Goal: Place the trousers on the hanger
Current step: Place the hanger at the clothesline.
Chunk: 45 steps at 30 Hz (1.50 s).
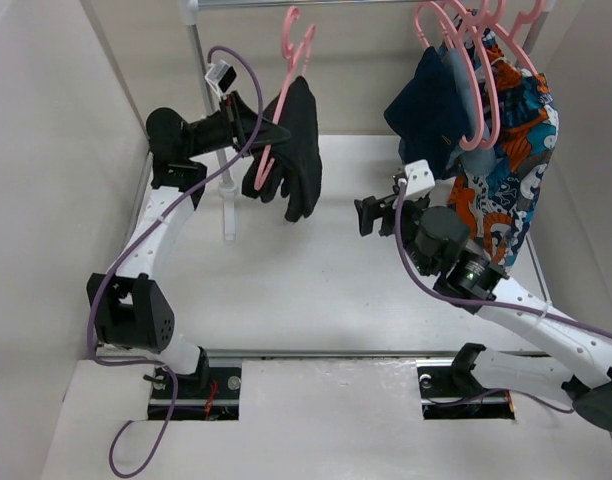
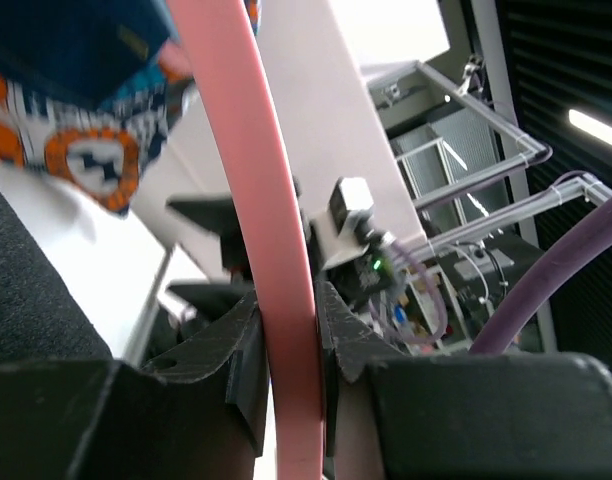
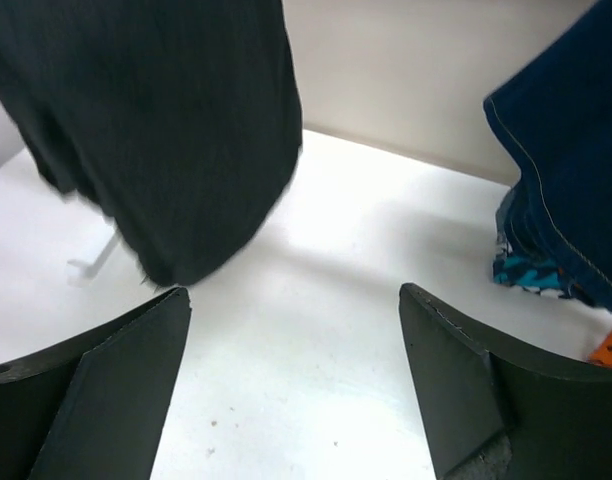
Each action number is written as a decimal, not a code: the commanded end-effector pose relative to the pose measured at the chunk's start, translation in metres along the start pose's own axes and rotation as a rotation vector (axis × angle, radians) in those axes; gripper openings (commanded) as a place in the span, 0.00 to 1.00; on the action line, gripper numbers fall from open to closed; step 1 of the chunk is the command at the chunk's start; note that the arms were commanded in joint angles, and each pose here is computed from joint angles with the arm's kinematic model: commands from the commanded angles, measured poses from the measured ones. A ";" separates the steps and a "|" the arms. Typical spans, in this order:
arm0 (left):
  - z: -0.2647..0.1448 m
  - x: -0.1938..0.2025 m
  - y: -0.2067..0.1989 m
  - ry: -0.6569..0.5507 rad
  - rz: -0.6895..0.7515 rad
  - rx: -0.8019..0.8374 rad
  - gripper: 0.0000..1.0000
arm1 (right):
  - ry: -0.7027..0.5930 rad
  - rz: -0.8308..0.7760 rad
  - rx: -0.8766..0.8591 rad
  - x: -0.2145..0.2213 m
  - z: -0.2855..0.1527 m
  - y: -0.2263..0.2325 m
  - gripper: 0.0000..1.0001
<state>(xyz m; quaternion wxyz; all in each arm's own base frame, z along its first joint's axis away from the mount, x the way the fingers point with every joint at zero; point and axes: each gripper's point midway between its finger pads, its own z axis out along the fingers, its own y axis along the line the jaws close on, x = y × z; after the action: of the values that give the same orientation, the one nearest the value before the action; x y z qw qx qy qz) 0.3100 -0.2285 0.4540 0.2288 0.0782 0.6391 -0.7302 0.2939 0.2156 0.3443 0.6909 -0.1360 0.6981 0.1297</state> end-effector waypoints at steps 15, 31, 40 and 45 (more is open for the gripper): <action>-0.006 -0.101 -0.081 -0.341 0.386 0.155 0.00 | 0.018 0.046 0.053 0.003 -0.015 -0.016 0.90; -0.008 -0.111 0.006 -0.359 0.351 -0.057 0.05 | 0.043 0.041 0.054 0.009 -0.019 -0.018 0.90; -0.016 -0.090 0.030 -0.279 0.417 -0.211 0.87 | 0.050 0.037 0.054 0.010 -0.022 -0.019 0.90; -0.034 -0.093 0.046 -0.276 0.534 -0.411 1.00 | 0.051 0.047 0.036 0.009 -0.024 -0.017 0.90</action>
<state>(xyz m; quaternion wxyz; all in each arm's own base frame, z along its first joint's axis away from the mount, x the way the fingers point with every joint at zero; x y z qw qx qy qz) 0.4193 -0.1925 0.4311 0.4503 0.0502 0.6805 -0.5758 0.2802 0.1967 0.3199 0.6588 -0.1295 0.7321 0.1154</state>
